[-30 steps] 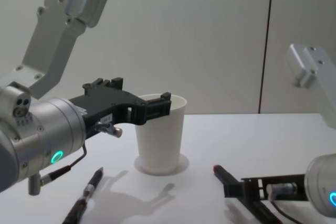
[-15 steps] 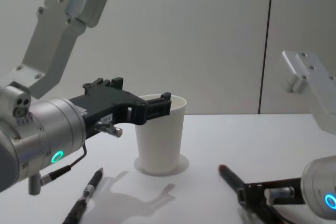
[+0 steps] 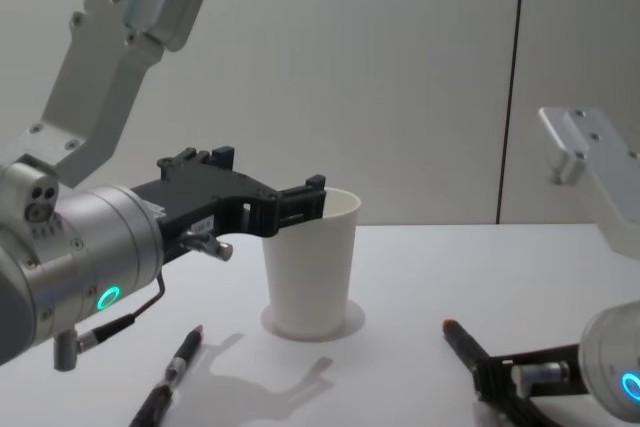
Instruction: Place the pen into the pen holder.
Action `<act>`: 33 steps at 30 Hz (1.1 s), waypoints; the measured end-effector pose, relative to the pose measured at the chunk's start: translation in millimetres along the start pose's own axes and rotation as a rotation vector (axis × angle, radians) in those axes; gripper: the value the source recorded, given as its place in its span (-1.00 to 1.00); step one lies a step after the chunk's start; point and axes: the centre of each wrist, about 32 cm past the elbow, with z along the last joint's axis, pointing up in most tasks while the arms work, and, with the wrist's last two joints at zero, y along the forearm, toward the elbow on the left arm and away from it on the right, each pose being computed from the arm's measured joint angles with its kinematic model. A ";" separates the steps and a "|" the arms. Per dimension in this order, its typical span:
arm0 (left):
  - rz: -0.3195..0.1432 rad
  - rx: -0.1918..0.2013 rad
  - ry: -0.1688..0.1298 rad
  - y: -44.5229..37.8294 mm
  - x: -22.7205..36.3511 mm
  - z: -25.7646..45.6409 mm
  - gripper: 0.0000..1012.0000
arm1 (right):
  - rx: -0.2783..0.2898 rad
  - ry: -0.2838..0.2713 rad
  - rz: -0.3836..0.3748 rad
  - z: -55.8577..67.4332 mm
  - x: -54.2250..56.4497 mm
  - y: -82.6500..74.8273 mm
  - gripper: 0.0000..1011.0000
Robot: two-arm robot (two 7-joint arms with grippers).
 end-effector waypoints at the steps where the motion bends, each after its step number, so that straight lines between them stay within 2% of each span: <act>1: 0.000 0.000 0.000 0.0 0.0 0.0 0.98 | 0.001 -0.003 -0.004 -0.2 0.0 -0.5 -0.65; 7: 0.000 0.000 0.000 0.0 0.0 0.0 0.98 | 0.023 -0.015 -0.019 -1.7 0.1 -3.1 -0.65; 12: 0.000 0.000 0.000 0.0 0.0 0.0 0.98 | 0.064 -0.037 -0.035 -3.1 0.9 -6.3 -0.65; 25: 0.000 0.000 0.000 0.0 0.0 0.0 0.98 | 0.240 -0.105 -0.030 1.7 -0.1 -18.7 -0.65; 33: 0.000 0.000 0.000 0.0 0.0 0.0 0.97 | 0.369 -0.157 -0.010 3.1 0.0 -24.6 -0.65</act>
